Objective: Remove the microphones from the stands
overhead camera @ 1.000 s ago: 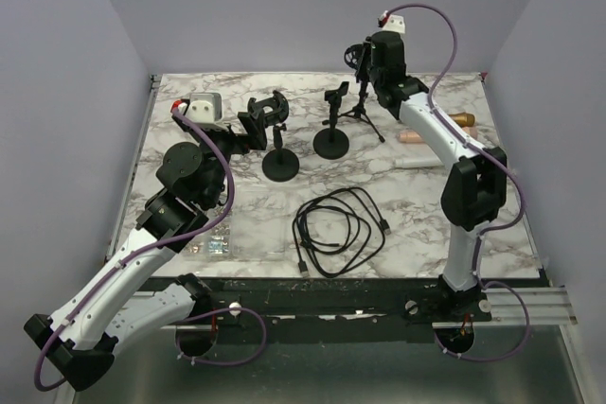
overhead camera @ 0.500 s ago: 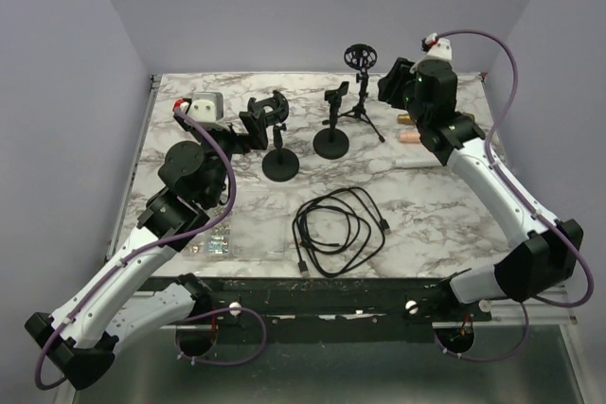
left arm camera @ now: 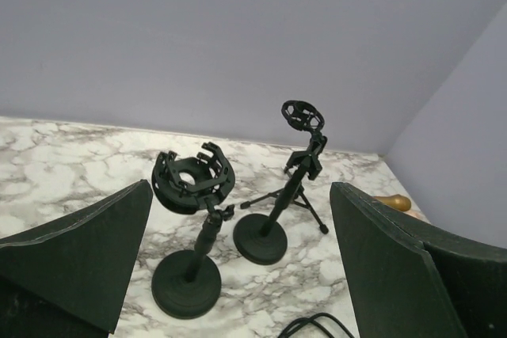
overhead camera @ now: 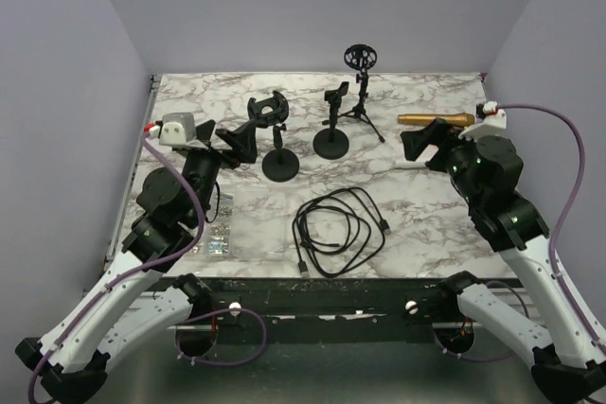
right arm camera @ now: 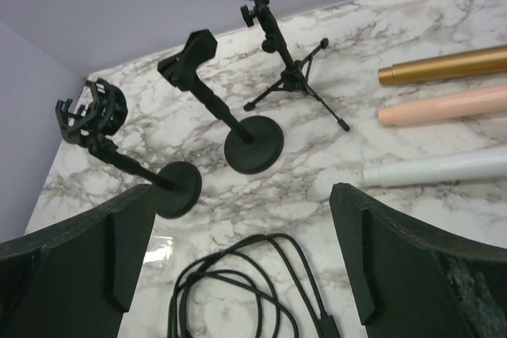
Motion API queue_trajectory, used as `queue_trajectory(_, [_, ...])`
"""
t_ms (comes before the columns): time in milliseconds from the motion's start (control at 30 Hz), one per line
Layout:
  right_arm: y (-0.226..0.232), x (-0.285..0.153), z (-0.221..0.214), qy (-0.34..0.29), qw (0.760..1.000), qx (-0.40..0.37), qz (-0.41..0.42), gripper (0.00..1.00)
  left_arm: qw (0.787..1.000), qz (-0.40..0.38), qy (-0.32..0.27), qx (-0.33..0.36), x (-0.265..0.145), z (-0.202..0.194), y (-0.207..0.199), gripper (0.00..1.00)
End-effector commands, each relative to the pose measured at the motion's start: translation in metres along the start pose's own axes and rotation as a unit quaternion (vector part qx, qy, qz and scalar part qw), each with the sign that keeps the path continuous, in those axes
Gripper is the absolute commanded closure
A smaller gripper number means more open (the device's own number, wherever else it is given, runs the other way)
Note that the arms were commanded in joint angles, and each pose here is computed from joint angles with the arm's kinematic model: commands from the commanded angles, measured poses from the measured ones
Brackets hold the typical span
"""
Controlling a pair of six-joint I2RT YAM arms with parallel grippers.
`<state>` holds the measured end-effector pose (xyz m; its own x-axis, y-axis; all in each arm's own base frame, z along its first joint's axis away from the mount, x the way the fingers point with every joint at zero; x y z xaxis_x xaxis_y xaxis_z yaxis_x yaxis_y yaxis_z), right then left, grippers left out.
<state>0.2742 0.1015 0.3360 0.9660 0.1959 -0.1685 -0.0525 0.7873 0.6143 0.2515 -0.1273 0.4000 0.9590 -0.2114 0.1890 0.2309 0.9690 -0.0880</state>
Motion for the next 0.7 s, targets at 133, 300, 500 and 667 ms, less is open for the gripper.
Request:
queue_trajectory(133, [-0.032, -0.057, -0.027, 0.009, 1.0, 0.026, 0.002, 0.0, 0.997, -0.043, -0.042, -0.057, -0.059, -0.006, 0.012, 0.01])
queue_trajectory(300, [-0.034, -0.089, -0.016, -0.028, 0.999, 0.039, 0.026, 0.0, 0.994, -0.044, -0.081, -0.066, -0.103, 0.0, 0.034, 0.01])
queue_trajectory(500, [-0.034, -0.125, 0.001, -0.083, 0.991, 0.099, 0.047, 0.0, 0.986, -0.051, -0.127, -0.091, -0.148, 0.01, 0.053, 0.01])
queue_trajectory(667, [-0.038, -0.148, 0.007, -0.107, 0.984, 0.131, 0.06, 0.0, 0.98, -0.063, -0.154, -0.108, -0.17, 0.012, 0.059, 0.01])
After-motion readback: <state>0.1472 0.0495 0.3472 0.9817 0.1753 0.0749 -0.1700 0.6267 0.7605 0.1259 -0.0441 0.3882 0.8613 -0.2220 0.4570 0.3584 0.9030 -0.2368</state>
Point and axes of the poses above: each gripper's point midway between its finger pads, its own x axis out along the fingers, its own y axis along the line the jaws close on, z = x × y, the point moved 2 cm from there along -x, back along the fingers, and after that the axes turned 15 degrees about x, right-handed, at the moved point
